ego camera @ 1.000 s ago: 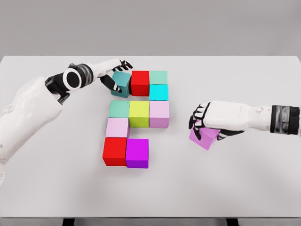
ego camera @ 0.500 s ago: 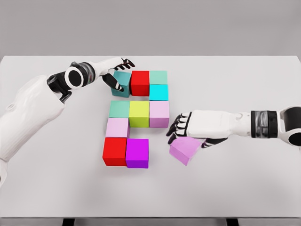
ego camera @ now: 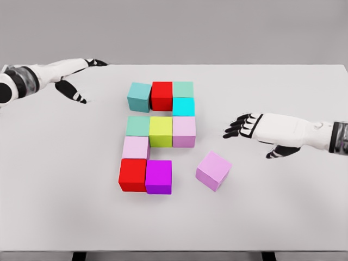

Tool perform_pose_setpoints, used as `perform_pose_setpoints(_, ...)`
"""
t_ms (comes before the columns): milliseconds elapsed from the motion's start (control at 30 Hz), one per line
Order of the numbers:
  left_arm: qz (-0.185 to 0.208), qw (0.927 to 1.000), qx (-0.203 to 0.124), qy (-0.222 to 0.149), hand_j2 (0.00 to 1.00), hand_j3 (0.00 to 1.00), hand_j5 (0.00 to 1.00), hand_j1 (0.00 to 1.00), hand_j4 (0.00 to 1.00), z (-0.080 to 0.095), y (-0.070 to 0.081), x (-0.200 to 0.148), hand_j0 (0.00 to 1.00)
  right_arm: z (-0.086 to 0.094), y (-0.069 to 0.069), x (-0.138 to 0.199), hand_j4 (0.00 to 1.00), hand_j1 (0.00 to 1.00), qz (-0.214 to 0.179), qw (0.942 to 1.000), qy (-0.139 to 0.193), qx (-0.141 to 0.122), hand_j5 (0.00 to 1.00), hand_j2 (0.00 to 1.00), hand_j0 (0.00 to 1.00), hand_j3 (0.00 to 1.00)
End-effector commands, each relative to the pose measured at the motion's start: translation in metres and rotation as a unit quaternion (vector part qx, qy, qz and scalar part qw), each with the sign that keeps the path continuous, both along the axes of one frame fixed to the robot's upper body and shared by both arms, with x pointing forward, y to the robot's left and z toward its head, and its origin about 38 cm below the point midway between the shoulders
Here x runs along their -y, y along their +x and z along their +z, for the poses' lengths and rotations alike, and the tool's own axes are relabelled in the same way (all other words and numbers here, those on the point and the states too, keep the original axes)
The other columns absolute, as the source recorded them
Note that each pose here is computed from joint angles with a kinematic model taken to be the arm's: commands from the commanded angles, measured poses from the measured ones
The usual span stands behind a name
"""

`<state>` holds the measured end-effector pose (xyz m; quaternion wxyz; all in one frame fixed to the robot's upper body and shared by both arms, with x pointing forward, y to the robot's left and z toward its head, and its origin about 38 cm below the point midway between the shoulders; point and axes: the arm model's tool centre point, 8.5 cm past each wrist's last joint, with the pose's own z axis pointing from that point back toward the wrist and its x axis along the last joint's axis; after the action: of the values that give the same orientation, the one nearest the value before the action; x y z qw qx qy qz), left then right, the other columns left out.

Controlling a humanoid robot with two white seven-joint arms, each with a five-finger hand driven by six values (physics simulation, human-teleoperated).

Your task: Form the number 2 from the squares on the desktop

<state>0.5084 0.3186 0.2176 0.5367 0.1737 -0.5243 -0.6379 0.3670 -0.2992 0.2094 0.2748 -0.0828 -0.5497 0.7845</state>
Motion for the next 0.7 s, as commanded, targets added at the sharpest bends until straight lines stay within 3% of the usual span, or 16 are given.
perform_pose_setpoints(0,-0.078,0.9966,0.014,0.023,1.0,1.0,1.0,1.0,1.0,0.004,-0.021,-0.023,1.0,-0.005,0.003,0.012,1.0,1.0,-0.018,0.9996,-0.022,0.0,1.0,1.0,1.0,1.0)
perform_pose_setpoints(133,-0.119,0.9894,-0.054,0.063,1.0,1.0,1.0,1.0,1.0,-0.008,-0.033,-0.025,1.0,-0.024,-0.005,0.019,1.0,1.0,-0.02,0.9977,-0.064,-0.01,1.0,1.0,1.0,1.0)
perform_pose_setpoints(433,-0.157,0.9853,-0.058,0.034,1.0,1.0,1.0,1.0,1.0,-0.026,-0.027,0.024,1.0,-0.034,-0.016,-0.009,1.0,1.0,0.021,0.9977,-0.062,-0.017,1.0,1.0,1.0,1.0)
perform_pose_setpoints(667,-0.17,0.983,-0.056,0.042,1.0,1.0,1.0,1.0,1.0,-0.031,-0.027,0.036,1.0,-0.035,-0.021,-0.031,1.0,1.0,0.048,0.9977,-0.046,-0.013,1.0,1.0,1.0,1.0)
